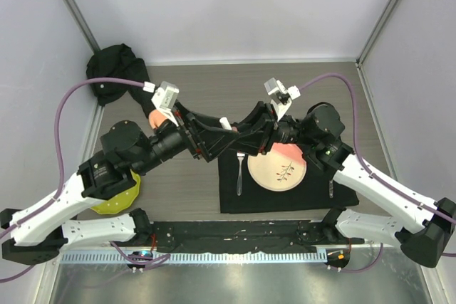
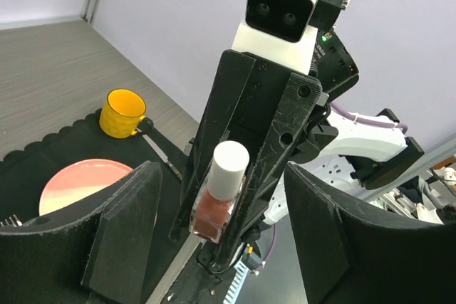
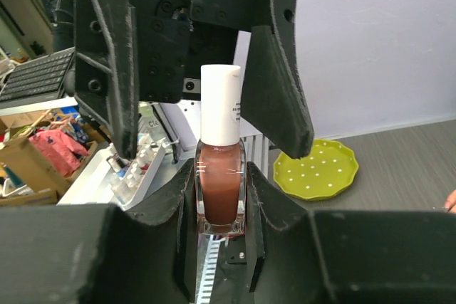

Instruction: Paint the nails

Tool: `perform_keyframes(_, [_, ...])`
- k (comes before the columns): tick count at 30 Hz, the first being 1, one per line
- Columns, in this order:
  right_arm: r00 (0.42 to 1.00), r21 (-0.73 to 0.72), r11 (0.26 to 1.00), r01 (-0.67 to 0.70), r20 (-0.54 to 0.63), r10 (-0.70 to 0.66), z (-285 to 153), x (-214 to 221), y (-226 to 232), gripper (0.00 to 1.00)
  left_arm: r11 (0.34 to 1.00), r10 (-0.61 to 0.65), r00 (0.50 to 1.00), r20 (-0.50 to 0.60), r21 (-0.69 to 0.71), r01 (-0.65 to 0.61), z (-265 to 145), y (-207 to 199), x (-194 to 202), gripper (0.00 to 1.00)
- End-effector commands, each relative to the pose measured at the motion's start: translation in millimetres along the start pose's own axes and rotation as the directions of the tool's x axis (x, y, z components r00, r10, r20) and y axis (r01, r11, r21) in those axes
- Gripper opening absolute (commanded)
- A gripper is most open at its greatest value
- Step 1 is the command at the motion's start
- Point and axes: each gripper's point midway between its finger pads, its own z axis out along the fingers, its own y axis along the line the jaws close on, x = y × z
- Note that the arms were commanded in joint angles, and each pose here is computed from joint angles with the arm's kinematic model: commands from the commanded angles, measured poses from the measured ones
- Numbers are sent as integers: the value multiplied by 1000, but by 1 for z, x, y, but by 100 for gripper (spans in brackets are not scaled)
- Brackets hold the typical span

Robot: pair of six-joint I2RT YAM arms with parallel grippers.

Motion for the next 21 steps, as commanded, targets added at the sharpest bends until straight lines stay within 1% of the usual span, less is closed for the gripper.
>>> perform_keyframes(1, [999, -81, 996, 20, 26, -18, 1, -12, 16, 1, 994, 9, 995, 97, 103, -19, -6, -27, -34, 72])
perform_keyframes(2, [1000, -83, 996, 16, 23, -14, 1, -11, 16, 1, 994, 12, 995, 96, 108, -22, -5, -28, -34, 68])
perform_keyframes(5, [1000, -96, 995, 10, 19, -8, 2, -9, 16, 1, 994, 22, 994, 103, 108, -33, -6, -29, -37, 65])
perform_keyframes(7, [1000, -92, 996, 8, 16, -6, 1, -7, 14, 1, 993, 26, 994, 105, 109, -37, -6, -29, -38, 65])
perform_keyframes(10, [1000, -89, 996, 7, 18, -5, 2, -7, 12, 1, 992, 31, 994, 106, 117, -44, -6, -32, -40, 61])
perform_keyframes(13, [1000, -88, 996, 6, 22, -4, 2, -8, 11, 1, 991, 42, 995, 86, 126, -53, -3, -34, -37, 50])
perform_keyframes(14, [1000, -84, 996, 6, 24, -4, 3, -9, 9, 1, 991, 45, 996, 84, 119, -54, -3, -33, -37, 40])
perform_keyframes(16, [1000, -56, 998, 19, 22, -18, 4, -9, 4, 1, 994, 54, 996, 67, 93, -60, 2, -30, -36, 31])
perform_keyframes(17, [999, -22, 999, 25, 34, -24, 4, -12, -1, 1, 996, 60, 997, 41, 68, -62, 3, -24, -31, 21])
perform_keyframes(18, [999, 11, 999, 37, 27, -37, 3, -10, -7, 1, 997, 61, 997, 48, 44, -63, 4, -23, -36, 17])
perform_keyframes(20, [997, 62, 997, 55, 43, -58, 1, -17, -12, 1, 997, 72, 997, 20, -2, -72, 11, -14, -29, 8])
perform_keyframes(21, [996, 126, 990, 69, 55, -77, 0, -21, -23, 1, 997, 75, 997, 24, -23, -74, 13, -11, -31, 4])
